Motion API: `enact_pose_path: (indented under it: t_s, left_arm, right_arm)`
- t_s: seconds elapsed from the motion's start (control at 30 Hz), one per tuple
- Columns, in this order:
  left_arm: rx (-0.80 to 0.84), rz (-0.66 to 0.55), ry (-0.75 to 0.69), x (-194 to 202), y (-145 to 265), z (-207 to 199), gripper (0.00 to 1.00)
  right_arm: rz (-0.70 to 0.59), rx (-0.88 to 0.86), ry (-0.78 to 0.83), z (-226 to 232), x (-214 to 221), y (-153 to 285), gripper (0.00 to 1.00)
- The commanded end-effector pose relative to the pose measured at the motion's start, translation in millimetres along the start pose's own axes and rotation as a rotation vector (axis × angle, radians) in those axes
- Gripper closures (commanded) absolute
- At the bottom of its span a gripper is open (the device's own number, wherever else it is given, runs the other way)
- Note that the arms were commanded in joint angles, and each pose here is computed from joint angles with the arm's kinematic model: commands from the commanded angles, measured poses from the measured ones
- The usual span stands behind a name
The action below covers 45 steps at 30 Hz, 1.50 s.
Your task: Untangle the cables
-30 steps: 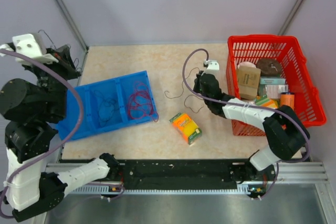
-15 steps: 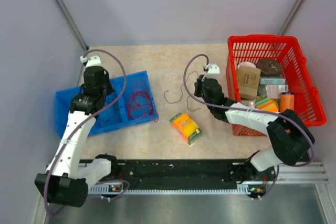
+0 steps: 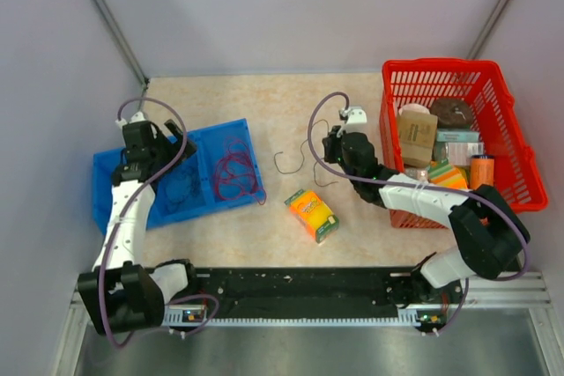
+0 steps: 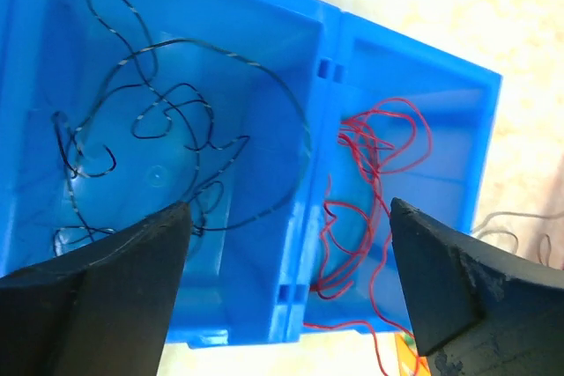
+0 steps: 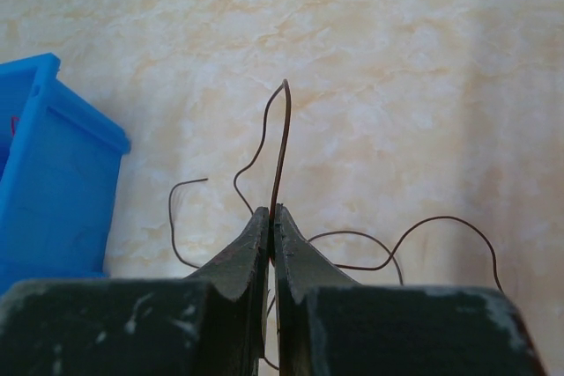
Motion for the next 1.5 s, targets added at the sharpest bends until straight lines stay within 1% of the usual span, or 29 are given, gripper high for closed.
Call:
enact_pose_path:
  t_s: [0.0, 0.07, 0.13, 0.2, 0.23, 0.27, 0.33, 0.37, 0.4, 0.47, 0.5, 0.53, 0.63, 0.7, 0.73, 0.8, 0.83, 0.93, 0.97, 1.03, 1.07, 1.13, 1.17, 1.2, 1.27, 1.33, 1.4, 1.47]
  left_arm:
    - [0.175, -0.008, 0.016, -14.6, 29.4, -29.8, 0.02]
    - [0.26, -0.032, 0.005, -13.8, 41.4, -39.1, 0.03]
    - [0.397, -0.045, -0.038, -9.3, 52.3, -57.2, 0.13]
    - [0.605, -0.016, -0.13, 6.5, 62.4, -89.4, 0.22]
    - [0.71, -0.008, -0.193, 15.9, 68.9, -109.0, 0.23]
    - [0.798, 0.001, -0.257, 28.8, 75.3, -127.8, 0.22]
    - [0.924, -0.014, -0.368, 52.4, 85.8, -158.8, 0.16]
    - [0.973, -0.037, -0.406, 60.6, 90.5, -172.1, 0.14]
    - [1.032, -0.038, -0.449, 77.3, 95.8, -187.3, 0.11]
    - [1.08, -0.084, -0.501, 94.8, 100.3, -207.3, 0.07]
    - [1.091, -0.109, -0.532, 100.8, 99.6, -215.4, 0.06]
    - [1.102, -0.145, -0.567, 105.0, 101.5, -223.3, 0.06]
    - [1.146, -0.237, -0.6, 110.0, 111.2, -242.3, 0.06]
    - [1.153, -0.313, -0.619, 111.4, 116.2, -247.6, 0.06]
    - [1.136, -0.351, -0.628, 109.2, 118.5, -249.8, 0.09]
    - [1.105, -0.384, -0.654, 108.1, 124.3, -252.8, 0.14]
    - [1.043, -0.425, -0.638, 102.4, 124.3, -250.0, 0.2]
    - [0.951, -0.499, -0.632, 99.2, 132.9, -242.7, 0.3]
    - [0.908, -0.508, -0.623, 97.3, 132.3, -240.3, 0.31]
    - [0.839, -0.506, -0.623, 95.2, 128.5, -237.4, 0.31]
    - [0.803, -0.503, -0.614, 93.7, 126.6, -236.0, 0.3]
    - [0.741, -0.492, -0.59, 91.2, 122.7, -234.0, 0.24]
    - [0.725, -0.495, -0.579, 90.0, 121.4, -234.2, 0.19]
    - [0.712, -0.498, -0.579, 89.9, 119.3, -234.9, 0.17]
    - [0.674, -0.501, -0.561, 87.6, 116.2, -235.5, 0.2]
    - [0.673, -0.505, -0.566, 88.3, 114.1, -239.3, 0.19]
    - [0.693, -0.516, -0.56, 88.9, 112.8, -245.9, 0.14]
    - [0.719, -0.534, -0.582, 89.5, 111.9, -254.8, 0.13]
  right_arm:
    - [-0.059, -0.112, 0.001, 18.1, -28.4, 6.8, 1.0]
    - [-0.051, -0.158, 0.018, 25.2, -35.4, 9.5, 1.0]
    - [-0.013, -0.192, 0.027, 32.1, -42.5, 13.6, 1.0]
    - [0.025, -0.227, 0.009, 42.5, -58.1, 20.1, 1.0]
    - [0.042, -0.244, -0.01, 47.6, -66.4, 24.7, 1.0]
    - [0.055, -0.271, -0.039, 54.1, -76.0, 30.5, 1.0]
    - [0.061, -0.332, -0.096, 65.5, -96.5, 44.9, 1.0]
    - [0.057, -0.339, -0.141, 69.1, -108.6, 53.0, 1.0]
    - [0.053, -0.349, -0.178, 71.6, -119.5, 63.0, 1.0]
    - [0.048, -0.364, -0.279, 75.8, -138.9, 77.7, 1.0]
    - [0.053, -0.403, -0.305, 80.9, -146.9, 86.9, 1.0]
    - [0.064, -0.427, -0.359, 84.6, -153.2, 93.7, 1.0]
    - [0.085, -0.492, -0.471, 94.6, -169.4, 110.3, 1.0]
    - [0.111, -0.554, -0.515, 102.8, -176.6, 119.7, 1.0]
    - [0.122, -0.601, -0.532, 108.0, -180.0, 124.5, 1.0]
    - [0.128, -0.66, -0.557, 113.8, -185.8, 131.8, 1.0]
    - [0.126, -0.672, -0.563, 115.1, -188.5, 134.1, 1.0]
    - [0.129, -0.685, -0.575, 117.1, -194.2, 138.2, 1.0]
    - [0.129, -0.692, -0.575, 117.6, -195.7, 140.3, 1.0]
    - [0.129, -0.708, -0.581, 118.9, -197.4, 143.4, 1.0]
    - [0.124, -0.715, -0.587, 119.0, -200.1, 145.8, 1.0]
    - [0.121, -0.72, -0.589, 119.1, -202.4, 148.4, 1.0]
    - [0.117, -0.723, -0.592, 119.1, -204.5, 150.6, 1.0]
    - [0.115, -0.724, -0.591, 119.4, -205.4, 151.7, 1.0]
    - [0.106, -0.729, -0.594, 119.3, -209.7, 156.0, 1.0]
    - [0.098, -0.732, -0.595, 118.6, -212.6, 158.6, 1.0]
    - [0.089, -0.745, -0.595, 119.1, -216.6, 162.7, 1.0]
    - [0.084, -0.759, -0.598, 119.5, -219.2, 166.7, 1.0]
Point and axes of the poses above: each gripper's point midway between its finger pads, its own y axis back along the fingers, its own z axis along the line the jaws close on, x = y × z, the point moved 6 cm from there along y, back along the fingers
